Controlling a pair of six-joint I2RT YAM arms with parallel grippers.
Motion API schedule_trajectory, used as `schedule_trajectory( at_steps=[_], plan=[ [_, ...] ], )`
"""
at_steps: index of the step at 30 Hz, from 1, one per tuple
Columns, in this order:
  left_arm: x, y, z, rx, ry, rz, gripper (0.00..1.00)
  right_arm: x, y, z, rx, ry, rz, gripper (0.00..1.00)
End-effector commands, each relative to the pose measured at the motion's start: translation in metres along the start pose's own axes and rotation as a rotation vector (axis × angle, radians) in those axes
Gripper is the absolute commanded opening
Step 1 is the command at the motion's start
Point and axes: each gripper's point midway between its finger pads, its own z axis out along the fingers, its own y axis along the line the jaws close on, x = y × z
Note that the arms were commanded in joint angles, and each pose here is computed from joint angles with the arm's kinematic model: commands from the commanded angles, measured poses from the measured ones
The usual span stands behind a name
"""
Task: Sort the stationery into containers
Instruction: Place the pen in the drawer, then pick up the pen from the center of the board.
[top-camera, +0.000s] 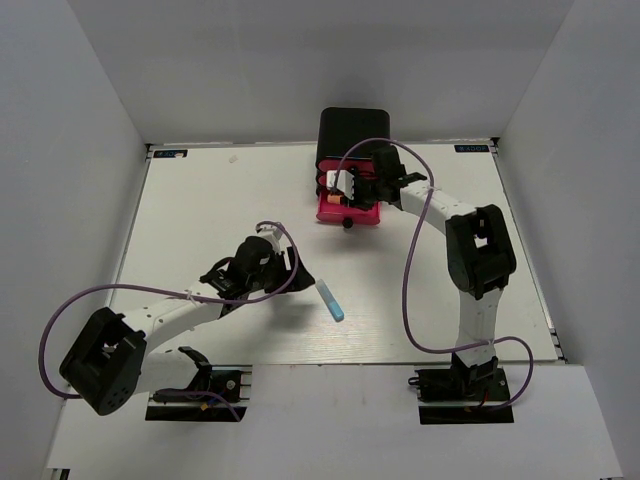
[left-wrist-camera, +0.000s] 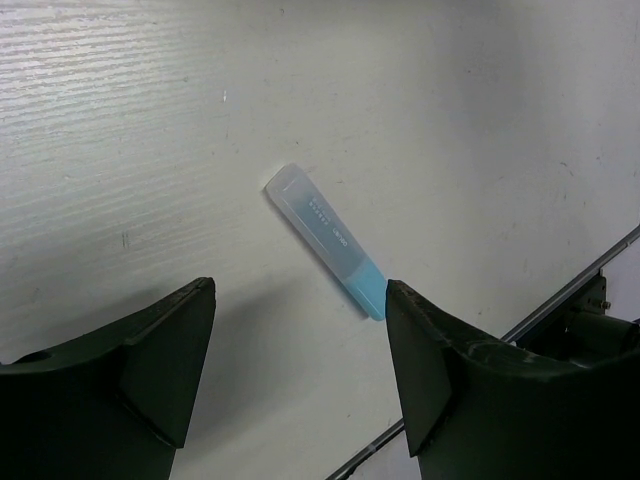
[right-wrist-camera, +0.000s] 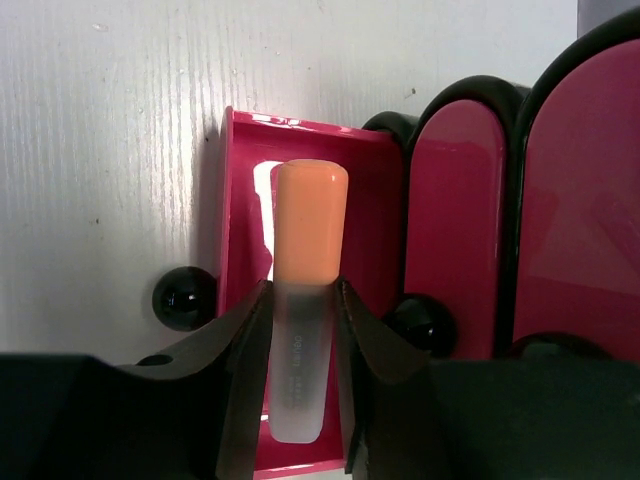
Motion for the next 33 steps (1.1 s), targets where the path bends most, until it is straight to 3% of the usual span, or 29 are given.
schedule_trajectory(
  at_steps=[1,4,7,8,12,15,19,25,31,33],
  plan=[
    [-0.008,-0.012,-0.004,0.033,-0.011,0.022,0.79,-0.013,-0.016,-0.008,0.023,-0.027,-0.035,0.35],
    [-0.006,-0.012,-0.001,0.025,0.016,0.018,0.81,-0.016,-0.012,-0.016,0.024,-0.036,-0.018,0.47],
    [-0.011,-0.016,0.002,0.010,0.033,0.015,0.82,-0.025,-0.014,-0.030,0.045,-0.052,0.000,0.49],
    [-0.010,-0.015,0.004,-0.009,0.056,0.010,0.82,-0.022,-0.009,-0.032,0.041,-0.053,0.023,0.54],
    [-0.008,-0.019,0.010,-0.040,0.116,-0.012,0.82,-0.027,-0.009,-0.050,0.090,-0.059,0.082,0.56],
    [0.000,-0.023,0.018,-0.074,0.171,-0.060,0.82,-0.037,-0.017,-0.077,0.194,-0.070,0.175,0.56],
    [0.018,-0.018,0.029,-0.159,0.251,-0.166,0.82,-0.041,-0.025,-0.108,0.371,-0.105,0.371,0.69],
    [0.042,-0.022,0.044,-0.309,0.359,-0.240,0.81,-0.035,0.009,-0.124,0.353,-0.133,0.530,0.71],
    [0.053,-0.021,0.066,-0.438,0.405,-0.271,0.81,-0.038,0.025,-0.135,0.347,-0.176,0.579,0.71],
    [0.050,-0.024,0.071,-0.494,0.405,-0.275,0.76,-0.040,0.024,-0.141,0.359,-0.186,0.582,0.71]
  ],
)
